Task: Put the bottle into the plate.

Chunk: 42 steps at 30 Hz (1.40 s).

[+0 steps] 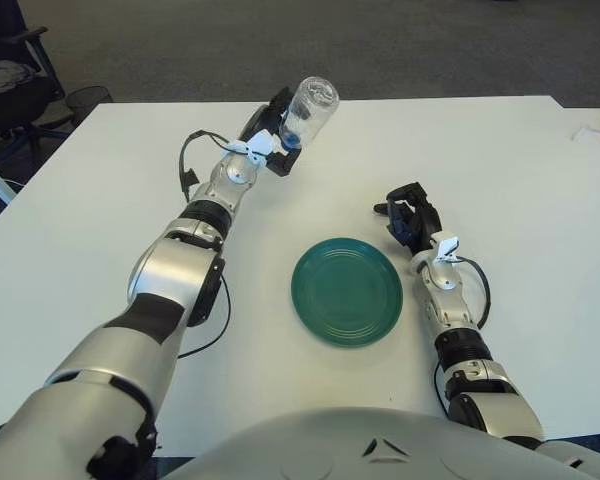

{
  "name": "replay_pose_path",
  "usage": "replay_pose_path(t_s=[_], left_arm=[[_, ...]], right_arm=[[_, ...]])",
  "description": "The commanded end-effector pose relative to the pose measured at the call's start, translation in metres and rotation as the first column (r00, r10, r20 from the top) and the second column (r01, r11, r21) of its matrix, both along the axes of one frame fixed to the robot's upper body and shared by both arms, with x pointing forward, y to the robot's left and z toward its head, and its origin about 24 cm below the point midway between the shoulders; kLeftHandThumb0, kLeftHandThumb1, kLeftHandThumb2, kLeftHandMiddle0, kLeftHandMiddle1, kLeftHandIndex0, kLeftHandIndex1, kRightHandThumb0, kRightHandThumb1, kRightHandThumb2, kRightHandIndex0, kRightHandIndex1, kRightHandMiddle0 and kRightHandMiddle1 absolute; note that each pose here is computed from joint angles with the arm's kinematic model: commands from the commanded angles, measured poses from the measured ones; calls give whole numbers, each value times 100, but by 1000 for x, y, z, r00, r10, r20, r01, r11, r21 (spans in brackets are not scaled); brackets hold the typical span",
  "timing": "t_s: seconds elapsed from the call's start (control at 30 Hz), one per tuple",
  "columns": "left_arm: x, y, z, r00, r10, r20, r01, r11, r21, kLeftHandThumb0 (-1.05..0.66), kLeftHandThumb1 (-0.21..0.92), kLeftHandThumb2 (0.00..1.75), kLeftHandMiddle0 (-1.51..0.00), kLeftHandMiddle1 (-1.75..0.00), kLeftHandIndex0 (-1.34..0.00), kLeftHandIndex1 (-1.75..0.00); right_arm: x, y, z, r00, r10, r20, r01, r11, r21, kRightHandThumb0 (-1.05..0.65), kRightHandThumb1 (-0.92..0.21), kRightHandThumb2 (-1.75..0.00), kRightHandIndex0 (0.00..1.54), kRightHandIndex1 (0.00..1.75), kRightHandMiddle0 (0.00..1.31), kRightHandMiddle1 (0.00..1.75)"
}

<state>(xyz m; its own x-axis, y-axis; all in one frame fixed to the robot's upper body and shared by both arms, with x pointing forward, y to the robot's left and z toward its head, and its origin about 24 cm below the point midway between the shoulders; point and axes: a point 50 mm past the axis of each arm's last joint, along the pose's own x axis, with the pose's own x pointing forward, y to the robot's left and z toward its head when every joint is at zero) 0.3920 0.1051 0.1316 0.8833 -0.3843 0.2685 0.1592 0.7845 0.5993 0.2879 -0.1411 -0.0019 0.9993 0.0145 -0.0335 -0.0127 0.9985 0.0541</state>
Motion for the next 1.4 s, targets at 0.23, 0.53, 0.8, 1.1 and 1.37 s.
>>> replay_pose_path(t_s=[0.23,0.53,0.8,1.1,1.37], left_arm=[[-22,-8,12,950,-211,229,181,973,147,0,4,161,-85,-164,-60,-175],[-52,-16,0,864,-437,250,381,892,242,0,4,161,-84,-166,-60,-175],[-65,-22,-10,804,-558,207,454,800,393,0,6,159,-83,-167,-58,-175],[-72,-24,-16,755,-638,154,505,714,485,0,6,158,-83,-165,-58,-175],[-82,-25,-29,726,-679,109,548,666,506,0,6,158,-83,-165,-58,-175]], right_arm=[[-19,2,-33,986,0,-168,3,1000,17,-35,-92,-51,39,109,20,175],[-17,3,-33,985,-13,-172,20,999,35,-35,-92,-51,39,109,20,175],[-16,4,-33,985,-11,-172,22,998,62,-35,-92,-51,39,109,20,175],[-19,6,-24,992,-14,-124,22,998,63,-36,-83,-64,39,111,25,174],[-17,5,-27,990,-21,-142,27,999,42,-36,-80,-66,37,116,28,172]])
